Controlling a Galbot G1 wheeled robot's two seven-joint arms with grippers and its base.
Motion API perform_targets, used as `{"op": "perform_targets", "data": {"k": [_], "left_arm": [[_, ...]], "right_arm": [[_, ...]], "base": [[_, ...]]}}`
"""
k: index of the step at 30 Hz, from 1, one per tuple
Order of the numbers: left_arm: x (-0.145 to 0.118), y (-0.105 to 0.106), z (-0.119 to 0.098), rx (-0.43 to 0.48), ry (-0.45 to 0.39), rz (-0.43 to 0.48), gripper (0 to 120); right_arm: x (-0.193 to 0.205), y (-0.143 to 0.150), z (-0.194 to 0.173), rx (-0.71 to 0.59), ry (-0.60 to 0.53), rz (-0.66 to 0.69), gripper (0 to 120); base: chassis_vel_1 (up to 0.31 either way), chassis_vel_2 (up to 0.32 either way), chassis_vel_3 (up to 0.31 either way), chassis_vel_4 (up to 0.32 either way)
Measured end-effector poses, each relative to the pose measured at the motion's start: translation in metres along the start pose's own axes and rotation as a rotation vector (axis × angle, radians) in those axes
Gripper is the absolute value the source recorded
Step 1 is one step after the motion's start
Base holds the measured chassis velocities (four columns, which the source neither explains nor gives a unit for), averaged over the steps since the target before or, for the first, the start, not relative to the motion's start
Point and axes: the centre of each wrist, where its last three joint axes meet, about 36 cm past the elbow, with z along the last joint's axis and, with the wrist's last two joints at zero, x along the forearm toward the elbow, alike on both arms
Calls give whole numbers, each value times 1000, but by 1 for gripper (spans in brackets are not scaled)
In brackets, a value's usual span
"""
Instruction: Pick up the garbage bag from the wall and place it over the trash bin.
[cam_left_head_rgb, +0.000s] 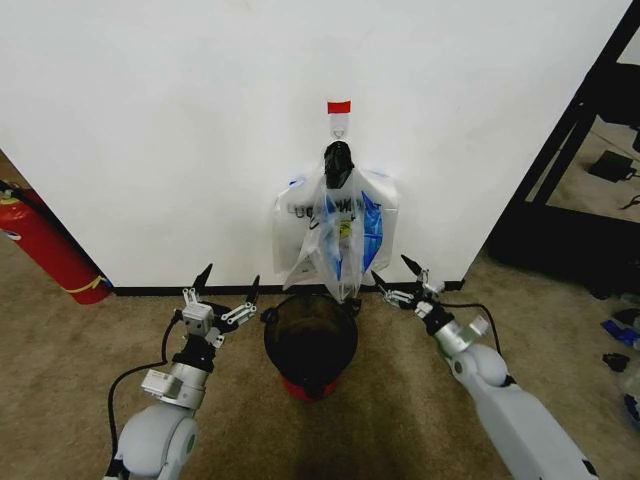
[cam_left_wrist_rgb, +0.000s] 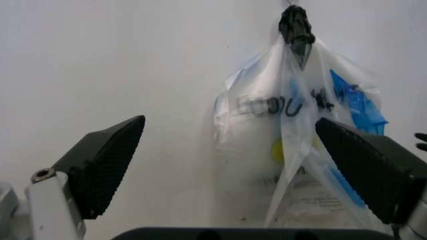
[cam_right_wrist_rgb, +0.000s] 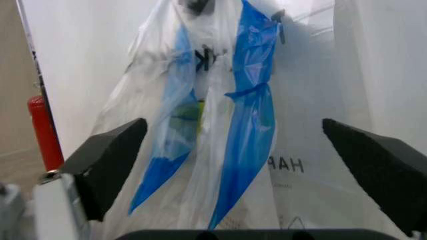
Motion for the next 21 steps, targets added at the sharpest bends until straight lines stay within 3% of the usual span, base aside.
{"op": "perform_targets", "data": {"k": [4,16,21], "left_arm": [[2,1,0,-6,2,-8,100],[3,-5,2,-4,2,-17,100],[1,-7,4,-2,3,-21,100]], "right_arm": [[-21,-6,6,-17,-7,7,80],[-47,-21,7,-8,-7,10,67],[-50,-24,4,-8,-4,0,52]], "base": [[0,0,0,0],[0,0,0,0],[0,0,0,0]]}}
